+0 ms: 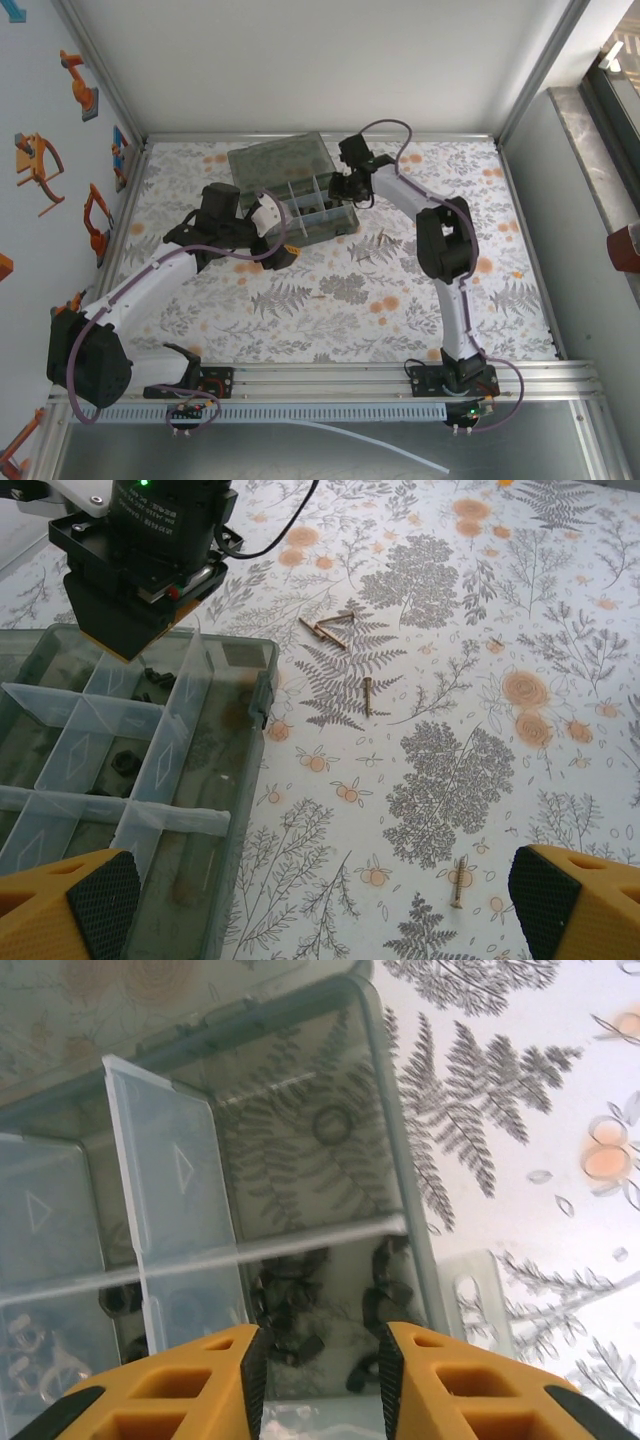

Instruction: Sort the screws and nuts into containers

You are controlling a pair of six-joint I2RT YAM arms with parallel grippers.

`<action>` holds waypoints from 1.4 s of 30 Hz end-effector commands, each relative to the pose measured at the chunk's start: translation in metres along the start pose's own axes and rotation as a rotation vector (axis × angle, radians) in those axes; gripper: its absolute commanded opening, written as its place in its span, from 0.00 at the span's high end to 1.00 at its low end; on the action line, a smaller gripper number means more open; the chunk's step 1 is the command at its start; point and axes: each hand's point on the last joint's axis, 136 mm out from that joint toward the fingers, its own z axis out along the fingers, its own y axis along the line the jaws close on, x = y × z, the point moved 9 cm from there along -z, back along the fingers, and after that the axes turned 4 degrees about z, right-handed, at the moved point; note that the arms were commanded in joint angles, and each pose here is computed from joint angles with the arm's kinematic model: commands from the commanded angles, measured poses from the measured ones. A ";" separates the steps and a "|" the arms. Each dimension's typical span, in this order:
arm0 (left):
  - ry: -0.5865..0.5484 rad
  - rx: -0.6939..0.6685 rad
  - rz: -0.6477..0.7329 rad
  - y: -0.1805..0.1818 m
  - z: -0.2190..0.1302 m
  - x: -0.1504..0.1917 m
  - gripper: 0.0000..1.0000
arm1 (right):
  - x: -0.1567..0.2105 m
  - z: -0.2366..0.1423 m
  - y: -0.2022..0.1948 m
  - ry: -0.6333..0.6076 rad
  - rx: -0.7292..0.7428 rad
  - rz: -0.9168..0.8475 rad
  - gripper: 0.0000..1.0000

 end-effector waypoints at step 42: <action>-0.073 0.204 -0.005 -0.026 0.009 -0.011 0.03 | 0.152 -0.017 -0.041 0.252 0.364 -0.335 0.38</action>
